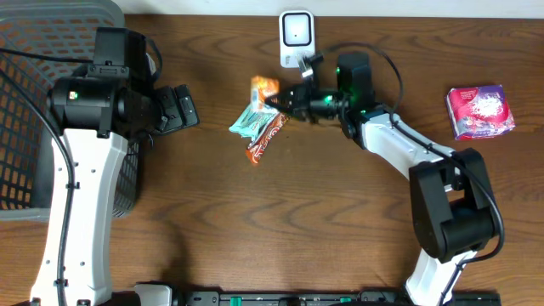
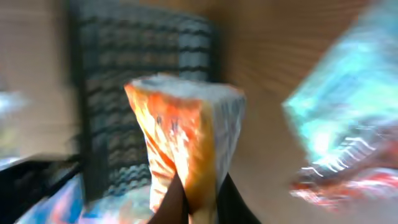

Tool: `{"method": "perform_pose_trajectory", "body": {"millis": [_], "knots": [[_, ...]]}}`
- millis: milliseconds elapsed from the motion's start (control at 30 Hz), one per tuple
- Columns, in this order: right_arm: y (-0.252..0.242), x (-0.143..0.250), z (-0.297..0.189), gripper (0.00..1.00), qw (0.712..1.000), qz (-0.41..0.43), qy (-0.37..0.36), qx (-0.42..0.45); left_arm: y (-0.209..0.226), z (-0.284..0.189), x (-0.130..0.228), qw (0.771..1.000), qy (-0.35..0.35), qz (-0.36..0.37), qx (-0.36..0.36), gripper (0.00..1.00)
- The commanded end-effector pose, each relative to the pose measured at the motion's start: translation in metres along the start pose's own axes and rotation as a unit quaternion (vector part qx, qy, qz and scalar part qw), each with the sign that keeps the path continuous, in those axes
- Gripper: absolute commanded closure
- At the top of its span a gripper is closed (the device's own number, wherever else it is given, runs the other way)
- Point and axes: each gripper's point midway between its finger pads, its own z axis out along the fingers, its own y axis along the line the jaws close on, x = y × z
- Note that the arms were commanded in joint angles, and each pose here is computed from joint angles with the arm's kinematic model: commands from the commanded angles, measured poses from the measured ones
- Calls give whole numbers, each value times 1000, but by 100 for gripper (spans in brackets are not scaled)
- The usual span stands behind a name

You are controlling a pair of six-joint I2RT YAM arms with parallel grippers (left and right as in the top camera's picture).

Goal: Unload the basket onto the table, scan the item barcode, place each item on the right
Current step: 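Hold the orange packet under the scanner face with the right gripper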

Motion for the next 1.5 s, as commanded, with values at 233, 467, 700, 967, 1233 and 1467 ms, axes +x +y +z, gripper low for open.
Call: {"method": "perform_pose_trajectory", "body": {"millis": [233, 467, 700, 967, 1233, 1467], "knots": [[-38, -68, -130, 99, 803, -173, -208, 532, 3, -1, -1, 1000, -3, -6, -5, 2], [4, -91, -143, 99, 670, -306, -253, 627, 3, -1, -1, 1000, -3, -6, -5, 2], [-1, -116, -106, 99, 693, -317, -246, 599, 3, -1, 0, 1000, -2, -6, -5, 2], [0, -166, -65, 99, 685, -334, -192, 619, 3, -1, 0, 1000, -2, -6, -5, 2], [-33, -186, -49, 99, 685, -322, -171, 631, 3, -1, 0, 1000, -2, -6, -5, 2], [-23, -205, -44, 99, 680, -335, -216, 615, 3, -1, -1, 1000, -3, -6, -5, 2]]}}
